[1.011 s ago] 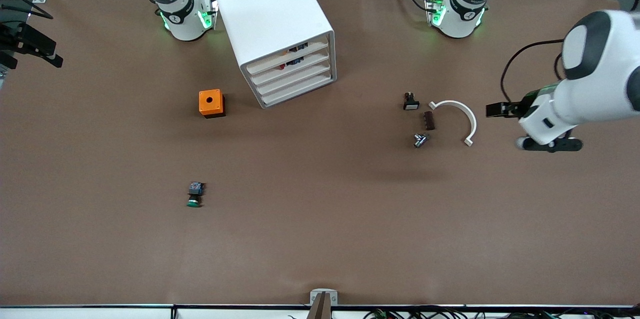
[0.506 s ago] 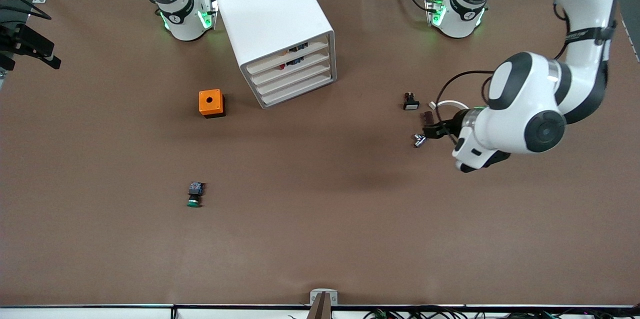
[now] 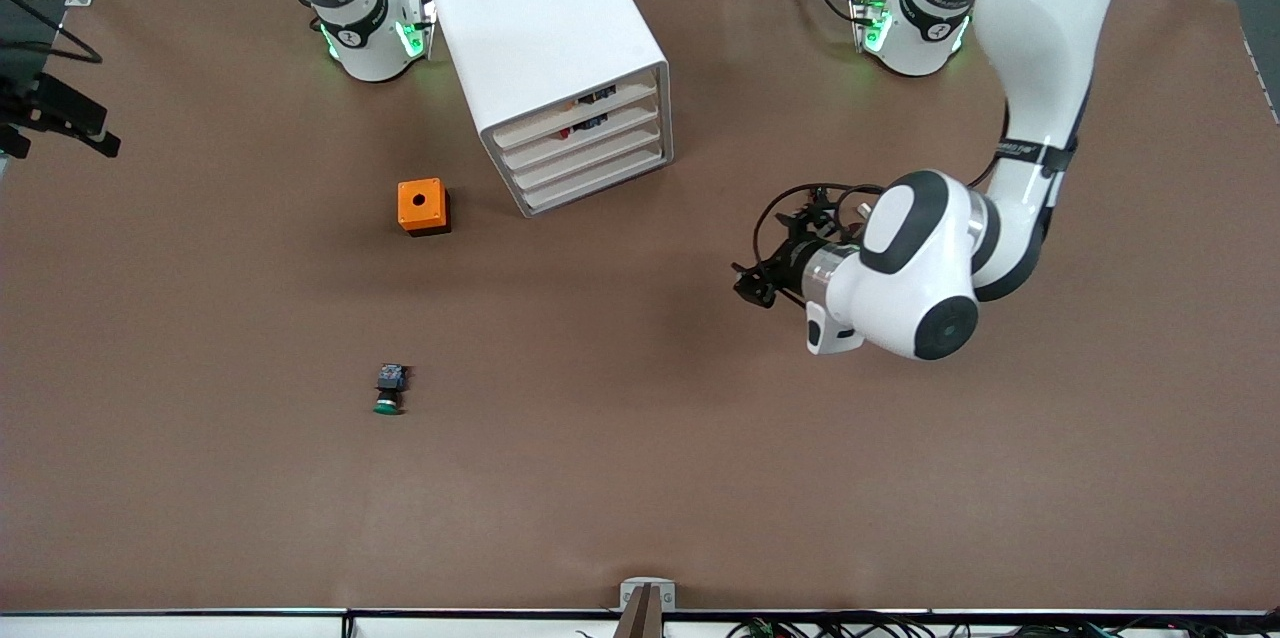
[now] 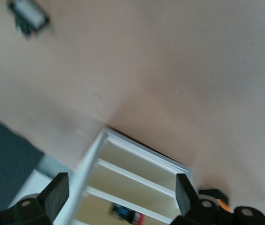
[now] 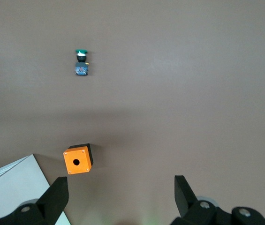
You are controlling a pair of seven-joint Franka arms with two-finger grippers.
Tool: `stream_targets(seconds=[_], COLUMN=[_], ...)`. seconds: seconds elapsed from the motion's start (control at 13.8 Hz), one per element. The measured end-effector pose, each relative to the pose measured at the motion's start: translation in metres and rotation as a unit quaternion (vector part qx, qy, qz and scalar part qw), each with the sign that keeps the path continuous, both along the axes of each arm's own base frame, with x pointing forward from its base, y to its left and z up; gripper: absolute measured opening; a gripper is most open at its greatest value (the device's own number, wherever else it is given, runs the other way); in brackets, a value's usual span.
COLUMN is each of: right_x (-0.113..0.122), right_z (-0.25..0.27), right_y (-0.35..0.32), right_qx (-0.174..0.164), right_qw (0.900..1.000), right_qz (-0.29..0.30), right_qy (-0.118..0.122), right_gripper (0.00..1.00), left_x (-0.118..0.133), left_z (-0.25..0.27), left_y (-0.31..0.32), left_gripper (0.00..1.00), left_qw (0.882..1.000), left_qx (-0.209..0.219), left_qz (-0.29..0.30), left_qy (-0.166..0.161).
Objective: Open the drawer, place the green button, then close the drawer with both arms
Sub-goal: 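Move the left gripper to the white cabinet's drawer front, then grasp the green button with the right gripper while the left gripper grips the drawer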
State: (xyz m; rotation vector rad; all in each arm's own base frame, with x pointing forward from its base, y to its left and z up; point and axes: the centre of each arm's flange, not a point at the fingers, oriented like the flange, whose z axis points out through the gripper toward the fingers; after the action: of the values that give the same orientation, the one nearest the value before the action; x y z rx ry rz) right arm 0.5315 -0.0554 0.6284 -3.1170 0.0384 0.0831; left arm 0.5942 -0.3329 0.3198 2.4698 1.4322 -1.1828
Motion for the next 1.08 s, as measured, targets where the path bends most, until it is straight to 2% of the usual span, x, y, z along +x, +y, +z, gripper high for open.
stream_targets(seconds=[0.22,0.36,0.51,0.79,1.08], right_x=[0.04,0.061,0.076,0.114,0.132], right_z=[-0.063,-0.095,-0.119,-0.204,-0.269], right_y=[-0.014,-0.019,-0.019,-0.005,0.057], right_qx=[-0.001,-0.003,-0.004,0.016,0.012], right_qw=[1.0,0.999,1.0,0.999,0.997], right_qz=[-0.011,-0.014,-0.013,-0.033,-0.074], right_qy=[0.028,0.03,0.025,0.0,-0.008], right_gripper=[1.0,1.0,1.0,1.0,1.0], left_x=[-0.006,-0.012,-0.016,-0.03,-0.049], left_z=[-0.029,-0.052,-0.072,-0.098,-0.112], left_y=[-0.027,-0.039,-0.045,-0.059,-0.081], left_gripper=[1.0,1.0,1.0,1.0,1.0], left_qw=[0.99,0.974,0.958,0.931,0.909], left_qx=[0.049,0.074,0.09,0.125,0.157], left_qz=[0.094,0.143,0.176,0.203,0.209], left_qy=[0.094,0.158,0.208,0.275,0.324])
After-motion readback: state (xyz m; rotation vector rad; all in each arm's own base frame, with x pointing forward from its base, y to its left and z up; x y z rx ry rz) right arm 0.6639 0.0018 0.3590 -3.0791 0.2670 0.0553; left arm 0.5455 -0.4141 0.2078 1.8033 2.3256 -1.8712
